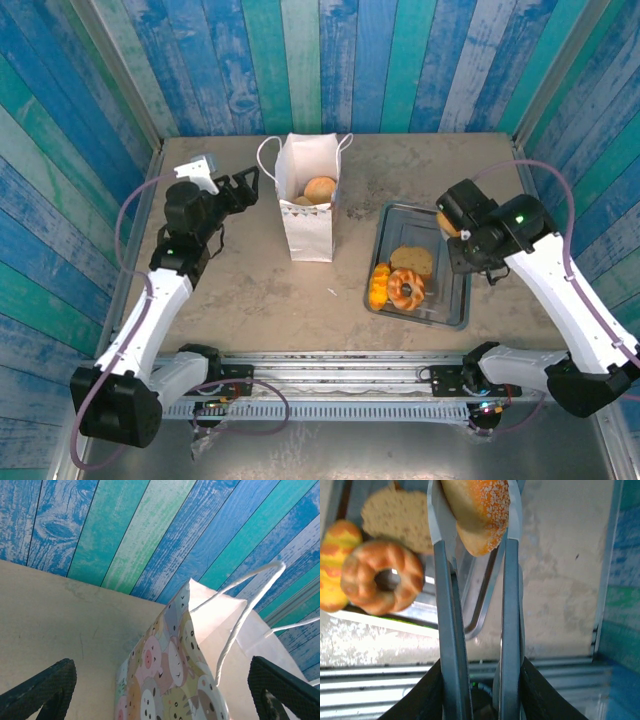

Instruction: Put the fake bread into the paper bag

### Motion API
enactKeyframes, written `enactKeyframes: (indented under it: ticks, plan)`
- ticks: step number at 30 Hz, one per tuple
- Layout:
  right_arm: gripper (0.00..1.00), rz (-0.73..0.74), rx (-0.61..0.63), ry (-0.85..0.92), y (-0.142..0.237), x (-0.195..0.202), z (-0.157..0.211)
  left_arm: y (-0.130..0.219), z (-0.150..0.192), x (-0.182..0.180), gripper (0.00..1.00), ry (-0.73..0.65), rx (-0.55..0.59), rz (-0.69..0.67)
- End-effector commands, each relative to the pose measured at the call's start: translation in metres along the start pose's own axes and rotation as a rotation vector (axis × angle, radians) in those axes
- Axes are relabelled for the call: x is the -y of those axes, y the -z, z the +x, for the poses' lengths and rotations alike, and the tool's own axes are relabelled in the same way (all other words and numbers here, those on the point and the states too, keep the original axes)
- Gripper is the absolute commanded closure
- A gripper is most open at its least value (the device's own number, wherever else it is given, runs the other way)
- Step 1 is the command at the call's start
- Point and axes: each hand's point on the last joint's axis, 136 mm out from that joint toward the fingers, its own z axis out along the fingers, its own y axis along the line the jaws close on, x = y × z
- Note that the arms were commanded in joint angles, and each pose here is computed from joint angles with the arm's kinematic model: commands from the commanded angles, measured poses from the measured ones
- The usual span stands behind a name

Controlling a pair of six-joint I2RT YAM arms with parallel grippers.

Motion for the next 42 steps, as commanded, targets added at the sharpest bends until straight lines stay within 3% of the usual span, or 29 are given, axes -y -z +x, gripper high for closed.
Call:
enactKeyframes:
  ticks: [1,12,26,34,42]
  plan:
    - [0.74,0.035,0.174,0.05,0.016,0.003,-0.041,-0.002,-0.004,0.002,0.09,0.046,-0.024,-0.009]
    - [0.74,0.005,0.606,0.225,0.081,-0.046,-0.137,-0.018,0.009,0.018,0.15,0.079,-0.161,0.067]
    - [0.75,-0.082,0.96,0.272,0.165,-0.078,-0.189,-0.04,0.028,0.03,0.2,0.154,-0.267,0.172]
    - [0.75,-0.328,1.017,0.351,0.186,-0.138,-0.187,-0.054,0.039,0.032,0.28,0.209,-0.309,0.213]
    - [0.75,-0.386,0.923,0.434,0.158,-0.187,-0.182,-0.058,0.041,0.029,0.41,0.225,-0.313,0.206]
